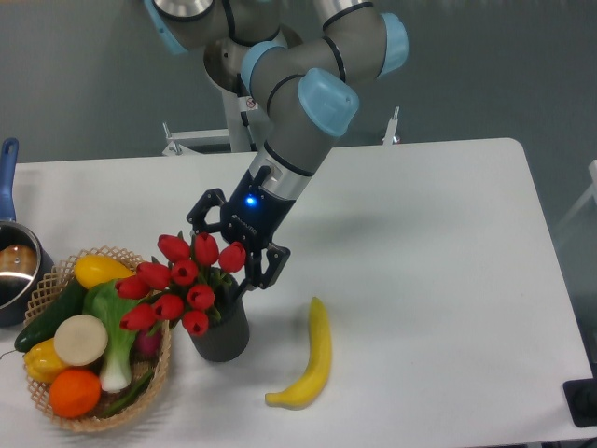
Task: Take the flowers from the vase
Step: 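Close the gripper around the tulip stems just above the vase rim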
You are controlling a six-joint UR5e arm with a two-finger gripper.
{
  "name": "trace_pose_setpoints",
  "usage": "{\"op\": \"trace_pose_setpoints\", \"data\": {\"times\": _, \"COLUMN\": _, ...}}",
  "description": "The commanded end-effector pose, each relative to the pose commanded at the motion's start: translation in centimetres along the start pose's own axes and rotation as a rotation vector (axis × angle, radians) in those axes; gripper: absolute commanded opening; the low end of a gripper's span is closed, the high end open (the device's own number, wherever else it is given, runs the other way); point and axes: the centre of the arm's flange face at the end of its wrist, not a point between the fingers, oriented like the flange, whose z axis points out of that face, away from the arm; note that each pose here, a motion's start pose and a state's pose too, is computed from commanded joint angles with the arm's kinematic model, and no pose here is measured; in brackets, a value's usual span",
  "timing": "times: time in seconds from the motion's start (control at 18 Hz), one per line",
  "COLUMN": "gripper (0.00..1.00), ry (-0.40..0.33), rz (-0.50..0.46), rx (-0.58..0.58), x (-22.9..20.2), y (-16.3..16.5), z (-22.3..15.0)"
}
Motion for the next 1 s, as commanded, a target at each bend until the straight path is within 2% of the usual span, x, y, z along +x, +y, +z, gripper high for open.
{"op": "trace_pose_setpoints", "data": {"times": 0.78, "gripper": 0.99, "ry": 0.014, "rz": 0.034, "rx": 0.025, "x": -0.5, "y": -0.6, "z": 1.6}}
{"op": "trace_pose_setpoints", "data": {"times": 0.83, "gripper": 0.91, "ry": 0.011, "rz": 0.037, "rx": 0.027, "x": -0.5, "y": -0.7, "z": 1.6}}
{"op": "trace_pose_setpoints", "data": {"times": 0.89, "gripper": 0.78, "ry": 0.010, "rz": 0.038, "rx": 0.027, "x": -0.5, "y": -0.7, "z": 1.5}}
{"op": "trace_pose_setpoints", "data": {"times": 0.94, "gripper": 0.74, "ry": 0.011, "rz": 0.039, "rx": 0.028, "x": -0.5, "y": -0.7, "z": 1.5}}
{"op": "trace_pose_setpoints", "data": {"times": 1.0, "gripper": 0.73, "ry": 0.011, "rz": 0.041, "rx": 0.030, "x": -0.5, "y": -0.7, "z": 1.5}}
